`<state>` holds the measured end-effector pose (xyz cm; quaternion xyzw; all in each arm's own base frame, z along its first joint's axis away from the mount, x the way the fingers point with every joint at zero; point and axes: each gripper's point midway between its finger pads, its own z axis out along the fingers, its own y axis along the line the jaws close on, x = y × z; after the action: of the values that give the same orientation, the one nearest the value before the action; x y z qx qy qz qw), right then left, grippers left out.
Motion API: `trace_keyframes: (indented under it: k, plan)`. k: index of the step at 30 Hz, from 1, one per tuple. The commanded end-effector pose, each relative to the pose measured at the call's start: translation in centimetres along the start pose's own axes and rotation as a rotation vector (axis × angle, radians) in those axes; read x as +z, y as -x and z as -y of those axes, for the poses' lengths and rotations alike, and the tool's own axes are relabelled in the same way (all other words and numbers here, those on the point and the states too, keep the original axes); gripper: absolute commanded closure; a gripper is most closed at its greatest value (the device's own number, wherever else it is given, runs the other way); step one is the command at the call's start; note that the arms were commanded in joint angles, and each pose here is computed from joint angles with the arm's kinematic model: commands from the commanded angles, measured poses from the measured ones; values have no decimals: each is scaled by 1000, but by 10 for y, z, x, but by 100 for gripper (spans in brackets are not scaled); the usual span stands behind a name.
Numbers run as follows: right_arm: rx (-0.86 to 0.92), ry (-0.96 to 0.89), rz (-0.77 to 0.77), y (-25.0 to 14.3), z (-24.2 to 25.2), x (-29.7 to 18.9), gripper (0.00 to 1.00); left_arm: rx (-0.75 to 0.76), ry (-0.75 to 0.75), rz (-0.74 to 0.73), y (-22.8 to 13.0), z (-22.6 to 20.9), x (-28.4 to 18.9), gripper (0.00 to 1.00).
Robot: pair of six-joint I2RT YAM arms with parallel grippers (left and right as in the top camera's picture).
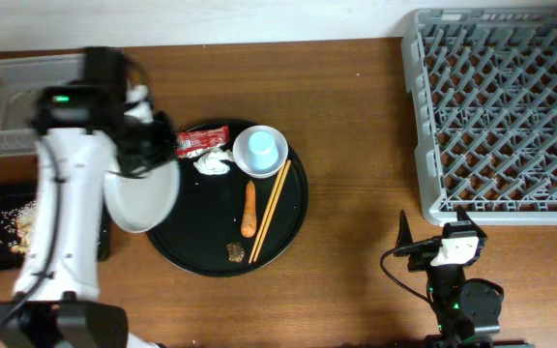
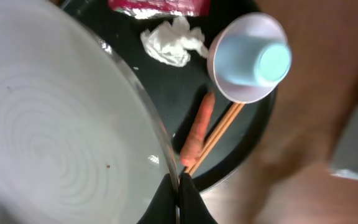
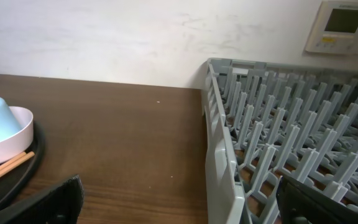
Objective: Sort waste into correct bins and load items into the dishwasher rack
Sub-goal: 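Carry the plate back and set it on the round tray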
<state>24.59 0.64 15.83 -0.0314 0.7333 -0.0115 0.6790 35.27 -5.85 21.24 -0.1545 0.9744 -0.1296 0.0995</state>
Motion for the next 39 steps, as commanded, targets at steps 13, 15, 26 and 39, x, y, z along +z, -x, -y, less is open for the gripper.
trace_keyframes:
  k: [13, 15, 26, 39]
  plan:
    - [-3, -2, -2, -3, 0, 0, 2, 70, 173, -33, -54, -3, 114, 99]
    - [-3, -2, -2, -3, 0, 0, 2, 85, 156, -7, -51, -2, 124, 99]
    - [-3, -2, -2, -3, 0, 0, 2, 91, 138, 27, -43, 0, 136, 99]
    - [-3, -2, -2, -3, 0, 0, 2, 85, 174, -35, -50, -8, 157, 99]
